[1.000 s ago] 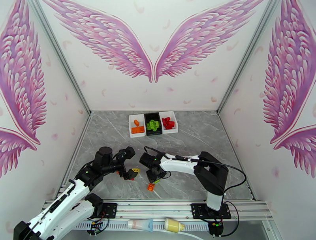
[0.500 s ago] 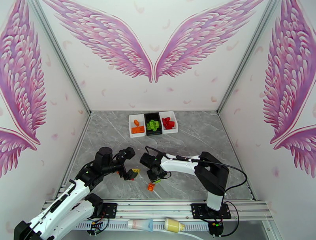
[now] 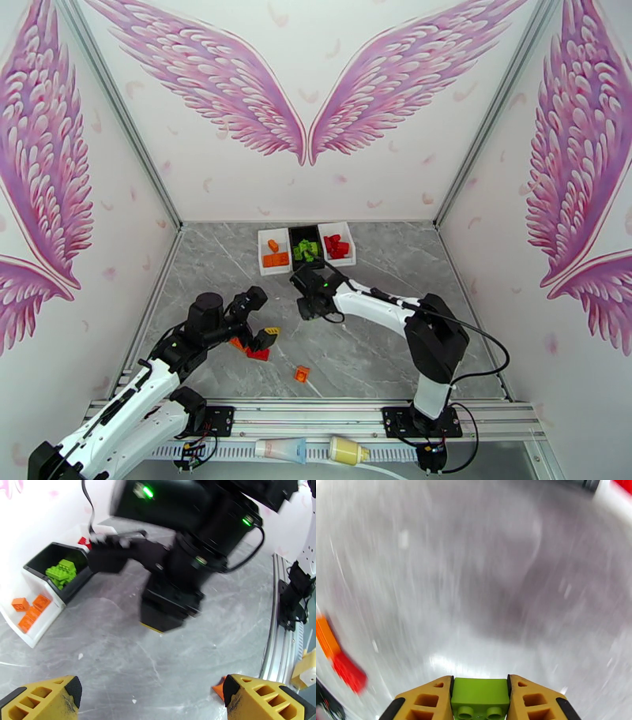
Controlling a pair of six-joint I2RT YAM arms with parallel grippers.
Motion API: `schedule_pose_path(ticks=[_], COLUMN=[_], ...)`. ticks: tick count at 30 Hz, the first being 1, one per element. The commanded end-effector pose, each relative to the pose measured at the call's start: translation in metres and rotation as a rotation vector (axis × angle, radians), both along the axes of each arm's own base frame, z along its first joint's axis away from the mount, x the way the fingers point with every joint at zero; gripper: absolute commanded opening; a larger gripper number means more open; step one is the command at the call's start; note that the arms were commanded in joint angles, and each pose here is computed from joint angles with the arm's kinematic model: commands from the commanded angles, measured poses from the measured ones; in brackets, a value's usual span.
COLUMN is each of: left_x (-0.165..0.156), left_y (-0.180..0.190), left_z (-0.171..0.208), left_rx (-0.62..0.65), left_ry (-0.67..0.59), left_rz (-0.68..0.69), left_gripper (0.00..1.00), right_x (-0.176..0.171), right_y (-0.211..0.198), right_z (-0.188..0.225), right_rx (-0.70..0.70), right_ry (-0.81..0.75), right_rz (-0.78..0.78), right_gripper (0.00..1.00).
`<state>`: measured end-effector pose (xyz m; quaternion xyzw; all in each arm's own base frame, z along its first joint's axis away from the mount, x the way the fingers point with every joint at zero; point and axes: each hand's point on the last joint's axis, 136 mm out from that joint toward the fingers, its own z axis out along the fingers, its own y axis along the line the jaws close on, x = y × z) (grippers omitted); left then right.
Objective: Sort the legos into containers by color
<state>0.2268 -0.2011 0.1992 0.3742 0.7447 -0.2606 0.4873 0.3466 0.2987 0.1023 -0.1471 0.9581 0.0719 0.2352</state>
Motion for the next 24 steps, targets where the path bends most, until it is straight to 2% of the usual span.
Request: schedule_pose_path(ticks=[1, 6, 12, 20, 24], left_x=[0.018, 0.029, 0.038, 0.047, 0.051], left_y=[0.002, 0.004, 0.003, 0.005, 0.004], left_z=[0.027, 0.029, 0.030, 0.027, 0.027], left_rx=[-0.056, -0.071, -0.088, -0.081, -0.083], left_ry=[-0.069, -0.078, -0.067, -0.034, -0.028], left_rz=[0.078, 0.135, 0.180, 0.230, 0.240], left_gripper=[0.99, 0.99, 0.99, 0.99, 0.99], right_x=[0.064, 0.130, 0.189, 0.244, 0.254], right_y=[-0.002, -0.001, 0.003, 0.005, 0.008], right_z=[0.016, 0.034, 0.038, 0.030, 0.035], right_rx=[-0.010, 0.055, 0.121, 0.113, 0.097], right_ry=[-0.153, -0.236, -0.301, -0.384, -0.421], right_rz=[-0.019, -0.044, -0.060, -0.049, -0.031], right_gripper=[0.30, 0.30, 0.30, 0.31, 0.36])
